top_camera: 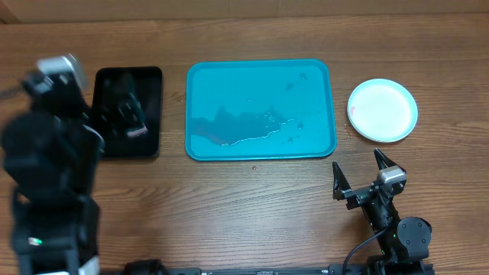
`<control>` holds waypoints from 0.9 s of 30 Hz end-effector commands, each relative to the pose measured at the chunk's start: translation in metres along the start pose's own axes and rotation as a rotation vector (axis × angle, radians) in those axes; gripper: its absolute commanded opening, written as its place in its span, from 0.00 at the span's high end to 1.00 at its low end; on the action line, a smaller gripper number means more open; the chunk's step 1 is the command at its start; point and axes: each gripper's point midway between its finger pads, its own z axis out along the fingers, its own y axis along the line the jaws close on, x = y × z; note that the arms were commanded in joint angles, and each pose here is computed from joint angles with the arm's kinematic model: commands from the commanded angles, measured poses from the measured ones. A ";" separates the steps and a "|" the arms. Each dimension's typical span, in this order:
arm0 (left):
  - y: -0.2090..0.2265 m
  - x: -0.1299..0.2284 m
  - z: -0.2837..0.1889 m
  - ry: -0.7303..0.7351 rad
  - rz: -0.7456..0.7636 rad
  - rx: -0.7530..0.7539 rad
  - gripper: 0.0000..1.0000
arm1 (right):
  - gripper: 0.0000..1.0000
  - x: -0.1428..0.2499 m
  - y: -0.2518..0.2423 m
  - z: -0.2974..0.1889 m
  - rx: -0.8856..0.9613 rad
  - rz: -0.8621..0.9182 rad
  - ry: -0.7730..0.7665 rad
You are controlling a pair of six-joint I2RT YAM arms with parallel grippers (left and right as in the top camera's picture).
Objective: Clean dirty plates on tray and stack at the side
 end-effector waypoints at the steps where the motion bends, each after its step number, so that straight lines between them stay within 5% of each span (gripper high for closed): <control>1: -0.008 0.043 -0.003 -0.010 0.058 0.072 0.00 | 0.00 0.001 0.000 0.000 0.002 -0.001 -0.006; 12: -0.023 0.130 -0.020 -0.273 0.364 0.171 0.00 | 0.00 0.001 0.000 0.000 0.002 -0.001 -0.006; 27: 0.008 0.206 -0.004 -0.320 0.435 0.026 0.00 | 0.00 0.001 0.000 0.000 0.002 -0.001 -0.006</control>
